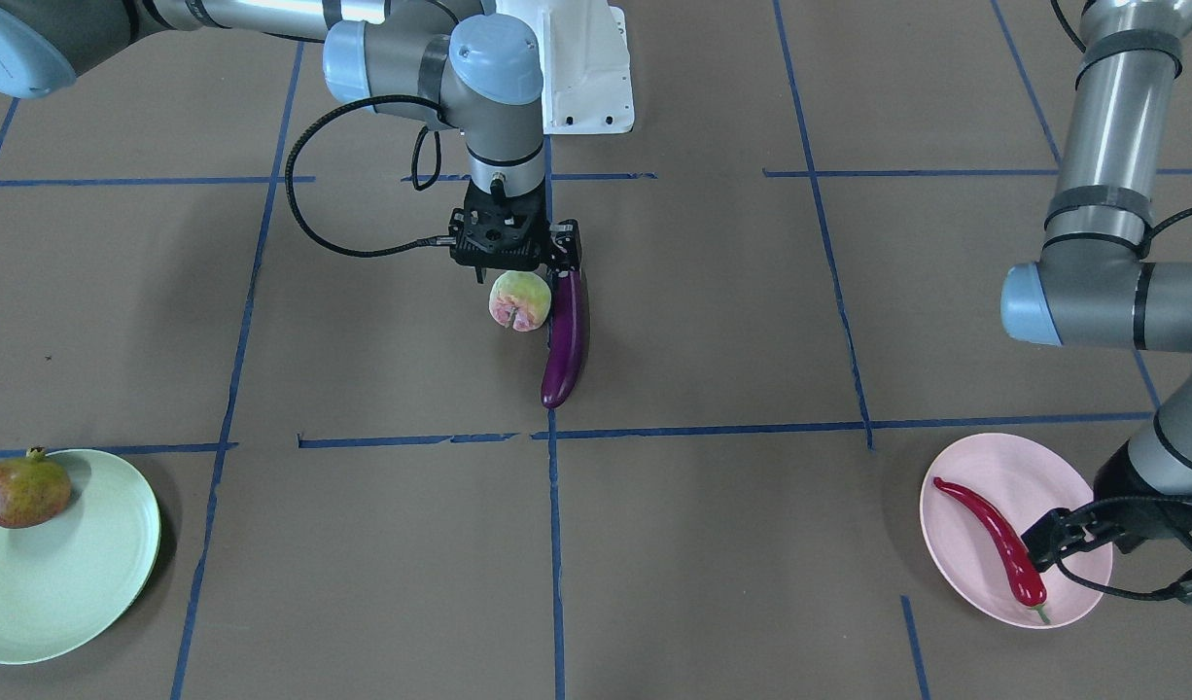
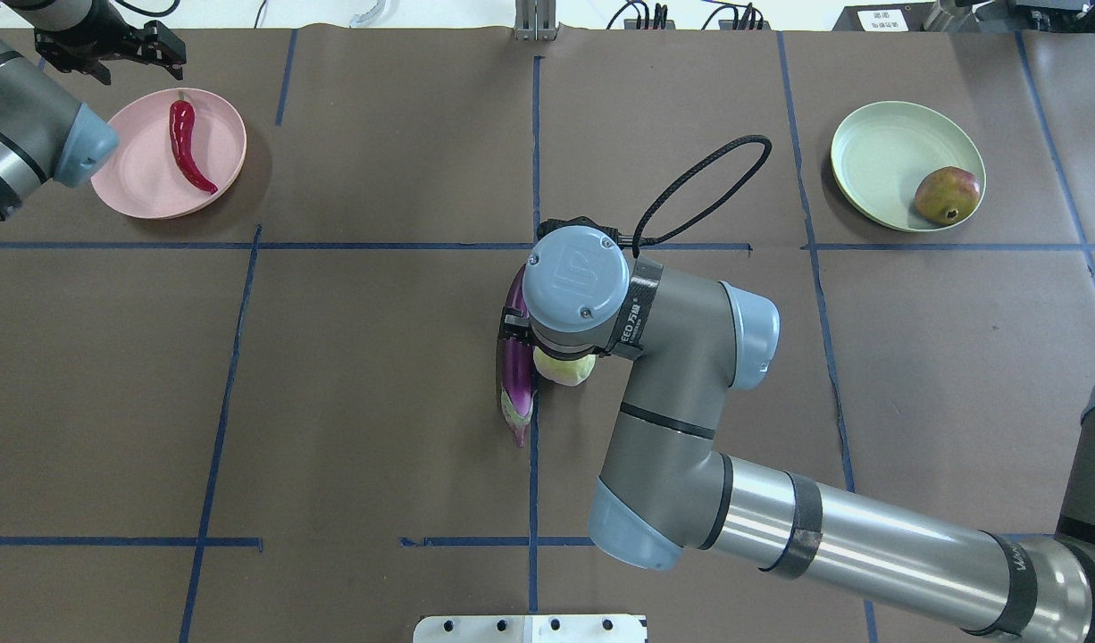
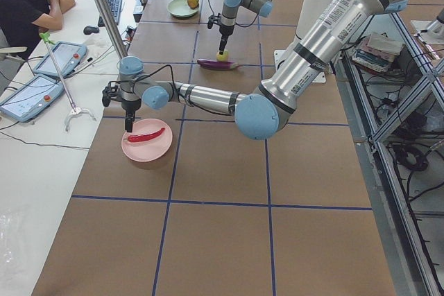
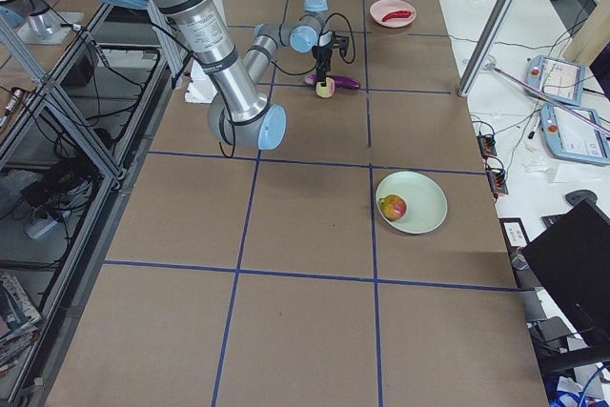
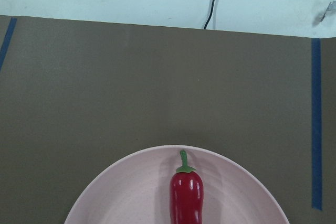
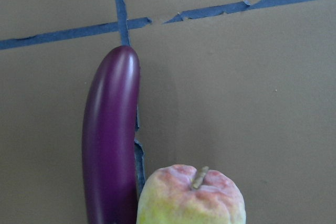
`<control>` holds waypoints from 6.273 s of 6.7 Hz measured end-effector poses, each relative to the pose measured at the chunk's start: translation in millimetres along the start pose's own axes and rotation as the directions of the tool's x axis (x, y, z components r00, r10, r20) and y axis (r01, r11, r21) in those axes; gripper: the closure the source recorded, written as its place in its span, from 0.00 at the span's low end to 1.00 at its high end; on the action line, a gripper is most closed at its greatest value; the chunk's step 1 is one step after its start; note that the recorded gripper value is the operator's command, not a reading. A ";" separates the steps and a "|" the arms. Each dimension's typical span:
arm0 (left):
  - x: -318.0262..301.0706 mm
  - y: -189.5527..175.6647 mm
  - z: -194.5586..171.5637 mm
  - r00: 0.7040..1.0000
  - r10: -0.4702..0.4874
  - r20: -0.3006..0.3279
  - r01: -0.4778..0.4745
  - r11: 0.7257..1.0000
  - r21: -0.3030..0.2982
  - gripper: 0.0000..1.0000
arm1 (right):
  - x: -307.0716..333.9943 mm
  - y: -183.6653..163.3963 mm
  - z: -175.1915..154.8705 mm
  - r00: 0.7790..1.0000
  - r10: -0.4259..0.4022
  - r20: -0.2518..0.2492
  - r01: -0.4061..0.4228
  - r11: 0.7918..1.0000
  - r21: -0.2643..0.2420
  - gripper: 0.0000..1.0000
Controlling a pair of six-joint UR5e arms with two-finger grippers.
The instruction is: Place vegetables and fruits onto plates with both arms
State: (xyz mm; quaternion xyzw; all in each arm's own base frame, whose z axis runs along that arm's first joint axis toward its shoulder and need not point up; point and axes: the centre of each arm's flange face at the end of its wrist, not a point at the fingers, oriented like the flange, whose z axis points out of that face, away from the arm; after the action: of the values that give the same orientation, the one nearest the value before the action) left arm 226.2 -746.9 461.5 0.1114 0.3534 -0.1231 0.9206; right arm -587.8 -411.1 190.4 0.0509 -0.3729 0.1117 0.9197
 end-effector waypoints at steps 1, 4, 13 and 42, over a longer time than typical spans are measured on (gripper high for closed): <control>2.8 1.5 -4.0 1.000 -0.004 -0.012 0.004 1.000 0.000 0.00 | -1.6 -1.6 8.8 1.000 0.001 -0.018 0.000 1.000 0.013 0.00; 11.2 4.6 -12.1 0.999 -0.026 -0.034 0.026 1.000 -0.002 0.00 | -6.4 0.3 22.7 0.999 -0.003 -0.043 0.004 1.000 0.023 0.10; 256.3 178.7 -17.9 0.969 -0.016 -0.245 -0.011 0.994 -0.110 0.00 | 107.9 -134.6 -52.4 1.000 0.013 -0.015 -0.011 0.992 0.129 0.95; -50.7 -4.4 51.4 0.995 -0.093 0.037 0.097 0.987 -0.129 0.32 | 544.2 -197.6 -115.1 0.961 -0.229 0.156 0.237 0.971 -0.037 0.00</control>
State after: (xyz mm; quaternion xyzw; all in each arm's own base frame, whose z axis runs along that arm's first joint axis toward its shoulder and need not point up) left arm 220.4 -758.5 532.6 0.0319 0.3513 -0.1449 0.9244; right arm -82.8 -491.3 485.4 0.0773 -0.4358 -0.0120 0.8966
